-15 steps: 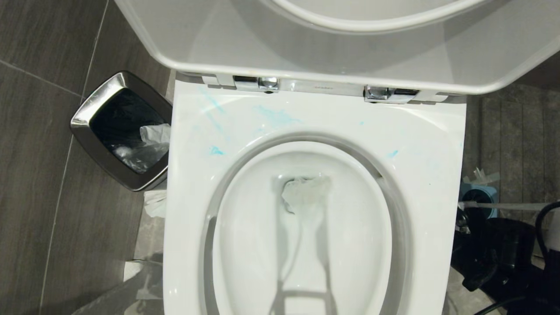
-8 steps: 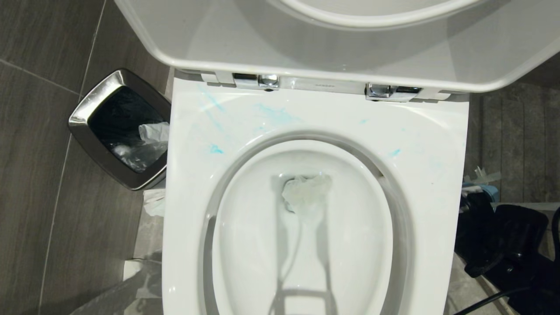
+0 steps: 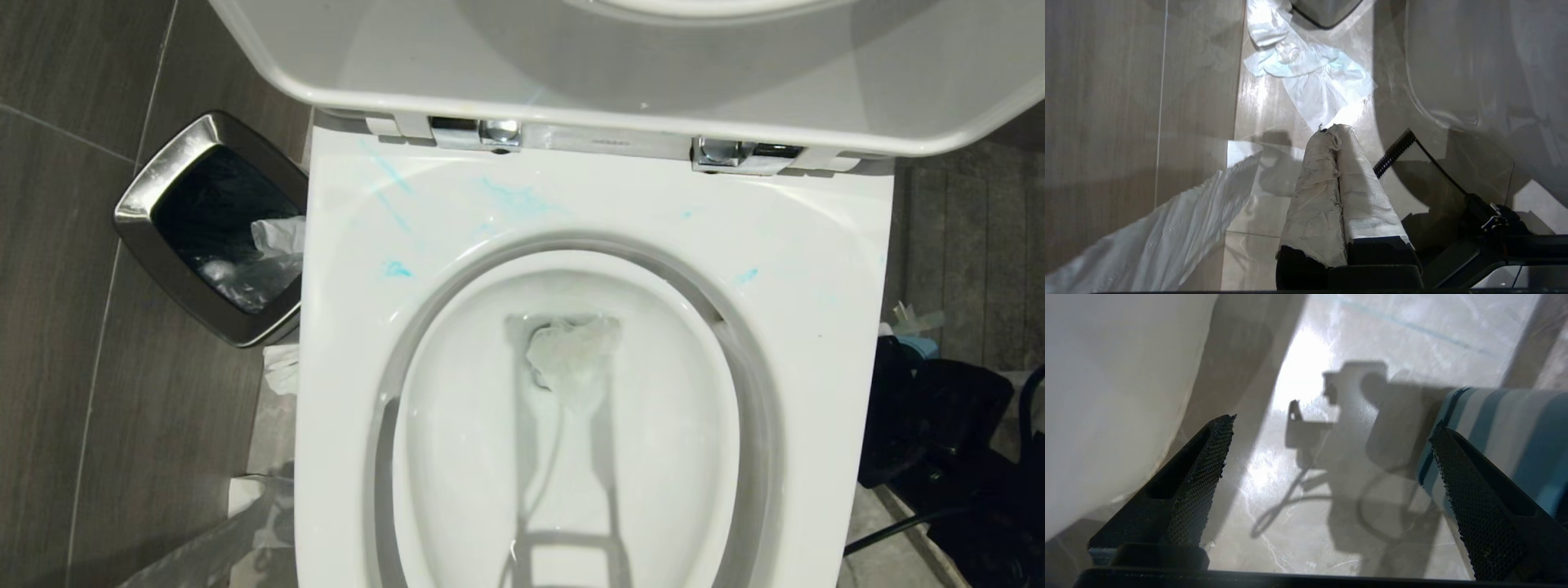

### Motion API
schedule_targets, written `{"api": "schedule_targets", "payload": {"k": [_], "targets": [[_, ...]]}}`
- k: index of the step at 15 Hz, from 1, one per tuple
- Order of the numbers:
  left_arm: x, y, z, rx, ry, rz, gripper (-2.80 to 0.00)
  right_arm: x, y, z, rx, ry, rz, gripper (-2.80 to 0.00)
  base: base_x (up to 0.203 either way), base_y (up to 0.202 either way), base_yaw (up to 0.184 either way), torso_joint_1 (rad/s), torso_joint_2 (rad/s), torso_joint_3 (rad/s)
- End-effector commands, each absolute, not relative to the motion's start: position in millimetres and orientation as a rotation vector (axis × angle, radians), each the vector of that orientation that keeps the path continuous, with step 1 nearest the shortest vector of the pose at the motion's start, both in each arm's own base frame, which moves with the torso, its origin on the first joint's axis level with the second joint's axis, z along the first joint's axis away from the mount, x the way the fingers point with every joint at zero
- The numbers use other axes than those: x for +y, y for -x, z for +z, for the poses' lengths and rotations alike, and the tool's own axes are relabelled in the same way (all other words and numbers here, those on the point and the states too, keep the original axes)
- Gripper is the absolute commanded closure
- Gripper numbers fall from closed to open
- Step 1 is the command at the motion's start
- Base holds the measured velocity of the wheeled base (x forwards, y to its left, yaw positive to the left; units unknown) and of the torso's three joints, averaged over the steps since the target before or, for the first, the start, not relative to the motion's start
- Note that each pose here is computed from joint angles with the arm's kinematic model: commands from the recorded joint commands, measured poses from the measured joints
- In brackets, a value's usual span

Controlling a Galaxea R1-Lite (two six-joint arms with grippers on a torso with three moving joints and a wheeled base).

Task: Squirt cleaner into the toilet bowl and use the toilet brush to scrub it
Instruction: Pour in the cleaning agent

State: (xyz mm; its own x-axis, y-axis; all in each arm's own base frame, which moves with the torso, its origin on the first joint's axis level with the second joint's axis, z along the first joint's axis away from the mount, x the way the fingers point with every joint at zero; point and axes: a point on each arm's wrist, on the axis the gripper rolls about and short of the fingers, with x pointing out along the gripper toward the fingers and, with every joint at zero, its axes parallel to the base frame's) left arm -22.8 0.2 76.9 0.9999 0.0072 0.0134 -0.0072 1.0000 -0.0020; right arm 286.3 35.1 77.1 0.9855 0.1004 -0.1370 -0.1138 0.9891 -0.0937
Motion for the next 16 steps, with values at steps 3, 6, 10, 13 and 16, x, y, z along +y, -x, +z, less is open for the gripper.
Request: {"api": "schedule_targets", "payload": {"k": [3,6,10,13,16], "targets": [[0.2,22.3,75.2,-0.008,0.005,0.008,0.00,35.6,-289.2,78.3,0.117,0.101,0.108,-2.80,0.000,0.000,0.000,0.003,0.00,-0.135],[0.2,22.3,75.0,-0.008,0.006,0.008,0.00,35.2,-285.5,87.0,0.089,0.099,0.108,-2.80,0.000,0.000,0.000,0.002,0.00,-0.028],[0.2,22.3,75.3,-0.009,0.003,0.008,0.00,34.9,-281.5,102.0,0.035,0.092,0.113,-2.80,0.000,0.000,0.000,0.000,0.00,0.000],[0.2,22.2,74.6,-0.005,0.008,0.009,0.00,39.5,-278.5,107.7,0.014,0.095,0.131,-2.80,0.000,0.000,0.000,0.010,0.01,0.092],[0.2,22.2,74.6,-0.005,0.008,0.009,0.00,53.9,-272.6,108.5,0.014,0.096,0.182,-2.80,0.000,0.000,0.000,0.022,0.03,0.174]]}}
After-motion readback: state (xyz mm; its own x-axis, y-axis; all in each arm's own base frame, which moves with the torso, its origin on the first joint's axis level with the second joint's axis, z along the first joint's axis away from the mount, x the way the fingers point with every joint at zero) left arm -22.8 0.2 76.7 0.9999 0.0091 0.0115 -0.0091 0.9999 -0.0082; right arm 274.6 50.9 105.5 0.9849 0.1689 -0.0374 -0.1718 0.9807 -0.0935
